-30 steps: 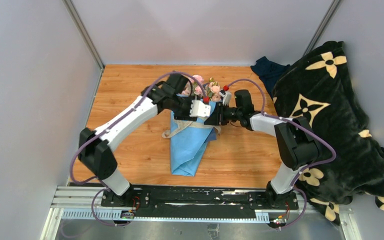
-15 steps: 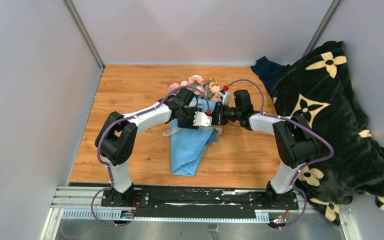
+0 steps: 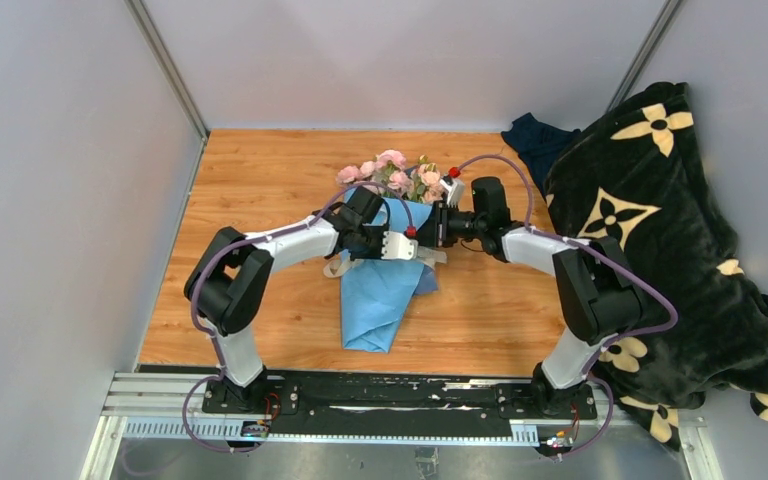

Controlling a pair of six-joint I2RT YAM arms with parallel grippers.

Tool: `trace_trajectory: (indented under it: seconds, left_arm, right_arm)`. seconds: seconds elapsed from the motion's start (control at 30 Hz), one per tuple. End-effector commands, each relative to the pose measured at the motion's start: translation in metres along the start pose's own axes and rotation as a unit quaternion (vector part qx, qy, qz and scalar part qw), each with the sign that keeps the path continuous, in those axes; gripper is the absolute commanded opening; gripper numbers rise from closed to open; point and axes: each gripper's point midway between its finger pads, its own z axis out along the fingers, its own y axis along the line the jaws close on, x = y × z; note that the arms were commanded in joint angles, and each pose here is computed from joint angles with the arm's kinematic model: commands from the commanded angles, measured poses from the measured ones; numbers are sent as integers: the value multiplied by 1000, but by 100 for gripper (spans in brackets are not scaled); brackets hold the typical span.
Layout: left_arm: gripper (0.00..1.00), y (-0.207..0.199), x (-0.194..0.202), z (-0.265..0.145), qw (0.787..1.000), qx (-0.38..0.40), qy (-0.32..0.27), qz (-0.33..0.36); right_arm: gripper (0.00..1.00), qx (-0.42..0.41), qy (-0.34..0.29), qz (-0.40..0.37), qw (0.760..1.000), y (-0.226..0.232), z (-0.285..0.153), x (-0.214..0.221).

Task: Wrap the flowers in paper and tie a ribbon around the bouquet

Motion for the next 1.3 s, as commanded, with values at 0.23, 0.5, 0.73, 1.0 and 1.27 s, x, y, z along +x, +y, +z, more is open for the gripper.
trace_trajectory:
  seconds: [0.23,0.5,0.73,1.0,1.27]
  left_arm:
    - [0,24,-58,-74,987,-6,-97,-131]
    - [0,48,-67,-94,971,-26,-110,-213]
    - [0,57,-58,-91,968,-52,-89,-230]
    - [0,77,-35,-80,950,-96,-58,-292]
    - [0,70,-44,-91,939,-52,-83,-331]
  right_arm:
    - [20,-78,-29,-31,996,49,-23,13]
    - [21,-113,-11,-80,990,71,-17,34]
    - [21,-65,-24,-119,990,68,-13,25]
    - [26,8,-66,-92,994,46,-22,-5]
    - [30,-90,-85,-239,963,127,-30,7]
